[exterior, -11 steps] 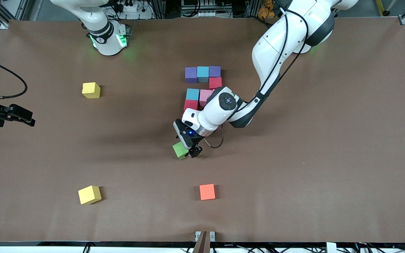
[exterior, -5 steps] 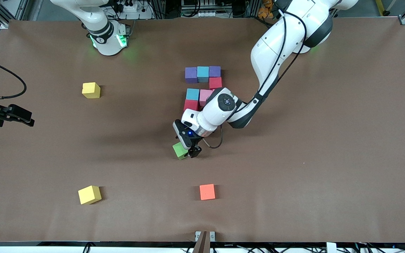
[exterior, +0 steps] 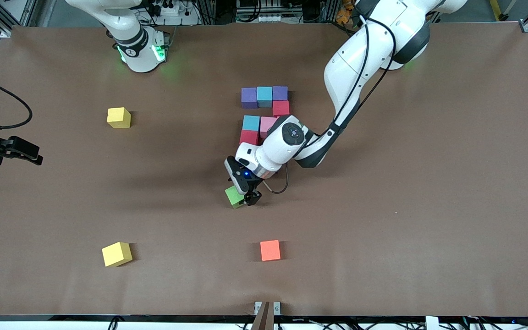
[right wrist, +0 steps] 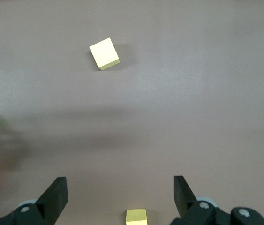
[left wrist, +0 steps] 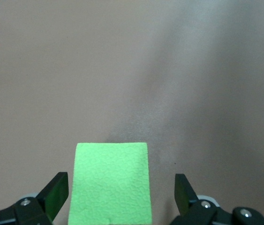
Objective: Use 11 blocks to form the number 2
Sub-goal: 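Grasp the green cube with the left gripper while the right gripper reaches yellow, then lift the green cube with the left gripper and carry it toward the shape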
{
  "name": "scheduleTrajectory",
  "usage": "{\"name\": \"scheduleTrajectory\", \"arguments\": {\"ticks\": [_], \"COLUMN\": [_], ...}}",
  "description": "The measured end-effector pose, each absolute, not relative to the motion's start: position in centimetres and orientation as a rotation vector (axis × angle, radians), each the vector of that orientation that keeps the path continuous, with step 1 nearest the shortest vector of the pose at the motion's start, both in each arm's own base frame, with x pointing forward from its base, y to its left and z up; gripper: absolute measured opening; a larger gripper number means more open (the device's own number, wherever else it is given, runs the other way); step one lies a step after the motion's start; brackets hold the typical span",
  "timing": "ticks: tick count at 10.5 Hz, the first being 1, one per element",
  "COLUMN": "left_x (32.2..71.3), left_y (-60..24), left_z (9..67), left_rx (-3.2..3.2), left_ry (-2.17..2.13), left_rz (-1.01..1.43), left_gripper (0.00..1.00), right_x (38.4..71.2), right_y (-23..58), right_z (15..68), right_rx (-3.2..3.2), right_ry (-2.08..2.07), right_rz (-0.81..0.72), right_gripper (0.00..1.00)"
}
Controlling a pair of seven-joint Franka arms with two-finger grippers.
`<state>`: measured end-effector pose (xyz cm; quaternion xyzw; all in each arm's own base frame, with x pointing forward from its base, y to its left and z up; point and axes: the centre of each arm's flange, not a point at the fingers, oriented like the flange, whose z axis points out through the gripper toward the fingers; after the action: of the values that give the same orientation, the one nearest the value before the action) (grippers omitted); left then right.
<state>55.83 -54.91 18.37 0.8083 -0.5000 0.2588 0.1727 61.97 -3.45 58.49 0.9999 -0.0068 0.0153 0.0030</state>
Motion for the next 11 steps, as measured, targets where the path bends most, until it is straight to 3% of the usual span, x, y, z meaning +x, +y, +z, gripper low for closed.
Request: {"name": "scheduleTrajectory", "arguments": {"ticks": [3,7,11], "left_x": [56.3,56.9,61.4], "left_y": [-54.6,-54.3,-50.2], "left_z": [18.4,19.2,28.7], "left_rx": [2.28,2.275,2.338], "left_ry": [-1.466,-1.473,-1.533], "left_rz": [0.755,0.786,0.62], "left_gripper": [0.6,0.47,0.47], "right_x": [62.0,61.9,61.7], "right_y": [-3.4,-3.5,-3.7], "right_z": [58.5,58.7,58.8], "right_rx": [3.135,3.135,3.135], "right_ry": [-0.019,-0.024,-0.029], "right_rz": [0.048,0.055,0.047], "right_gripper": [1.0,1.0,1.0]}}
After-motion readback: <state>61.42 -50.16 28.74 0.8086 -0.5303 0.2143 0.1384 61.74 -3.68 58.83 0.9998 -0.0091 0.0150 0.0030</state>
